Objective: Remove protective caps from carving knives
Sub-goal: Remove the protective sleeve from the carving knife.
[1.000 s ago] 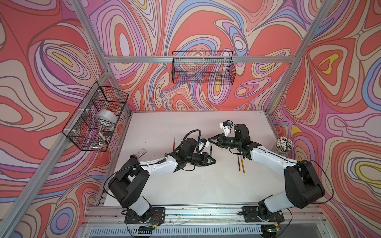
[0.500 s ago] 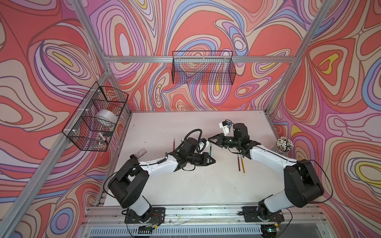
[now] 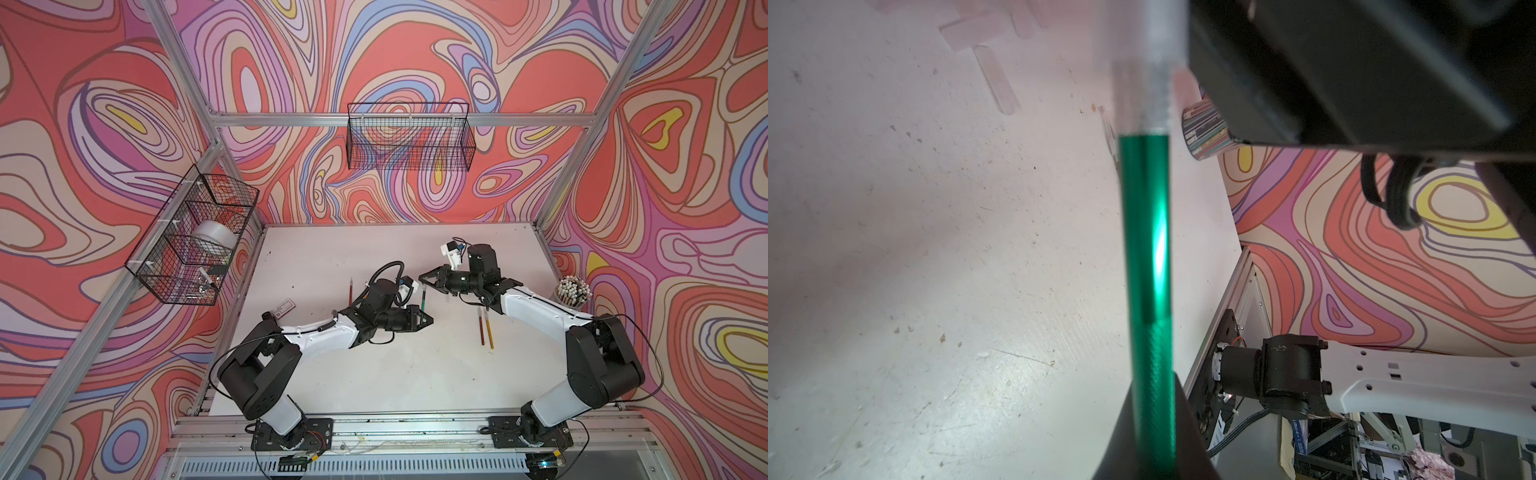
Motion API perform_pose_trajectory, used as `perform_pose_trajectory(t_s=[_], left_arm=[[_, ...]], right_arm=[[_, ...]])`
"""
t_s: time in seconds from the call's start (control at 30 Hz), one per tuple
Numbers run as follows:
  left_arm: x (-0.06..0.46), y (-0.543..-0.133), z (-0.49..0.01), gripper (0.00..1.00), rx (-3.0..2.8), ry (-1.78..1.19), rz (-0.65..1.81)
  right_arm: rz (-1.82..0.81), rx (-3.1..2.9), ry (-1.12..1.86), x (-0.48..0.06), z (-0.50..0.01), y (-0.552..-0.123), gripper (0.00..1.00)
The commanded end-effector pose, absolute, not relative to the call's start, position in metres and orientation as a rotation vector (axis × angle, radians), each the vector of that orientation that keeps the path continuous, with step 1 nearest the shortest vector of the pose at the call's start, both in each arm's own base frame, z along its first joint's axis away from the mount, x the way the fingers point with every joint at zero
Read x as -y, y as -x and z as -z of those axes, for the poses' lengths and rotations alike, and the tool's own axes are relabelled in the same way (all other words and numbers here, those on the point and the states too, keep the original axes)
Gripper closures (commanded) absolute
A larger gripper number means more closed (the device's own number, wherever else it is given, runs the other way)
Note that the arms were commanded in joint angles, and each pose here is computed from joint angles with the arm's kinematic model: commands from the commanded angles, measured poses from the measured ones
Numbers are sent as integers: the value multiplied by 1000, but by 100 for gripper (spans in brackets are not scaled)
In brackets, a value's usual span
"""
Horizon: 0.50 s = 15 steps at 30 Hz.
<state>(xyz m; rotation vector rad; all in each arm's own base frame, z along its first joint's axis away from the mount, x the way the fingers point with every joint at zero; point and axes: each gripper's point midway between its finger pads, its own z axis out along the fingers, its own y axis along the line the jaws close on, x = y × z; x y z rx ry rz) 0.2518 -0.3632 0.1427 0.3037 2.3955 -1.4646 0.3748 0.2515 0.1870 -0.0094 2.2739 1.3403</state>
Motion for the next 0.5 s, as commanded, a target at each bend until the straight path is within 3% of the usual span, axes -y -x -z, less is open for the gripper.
perform_pose_trajectory(t_s=[0.0,0.47], left_arm=[[367,-215,-125,100,-2500,-396,1534],[372,-203,-113,100,-2542,-422,1546]], right_arm=[[-1195,-2103,-44,-226,-218,-423,96],[-1181,-2039,-72,-215,-237,-442,97]])
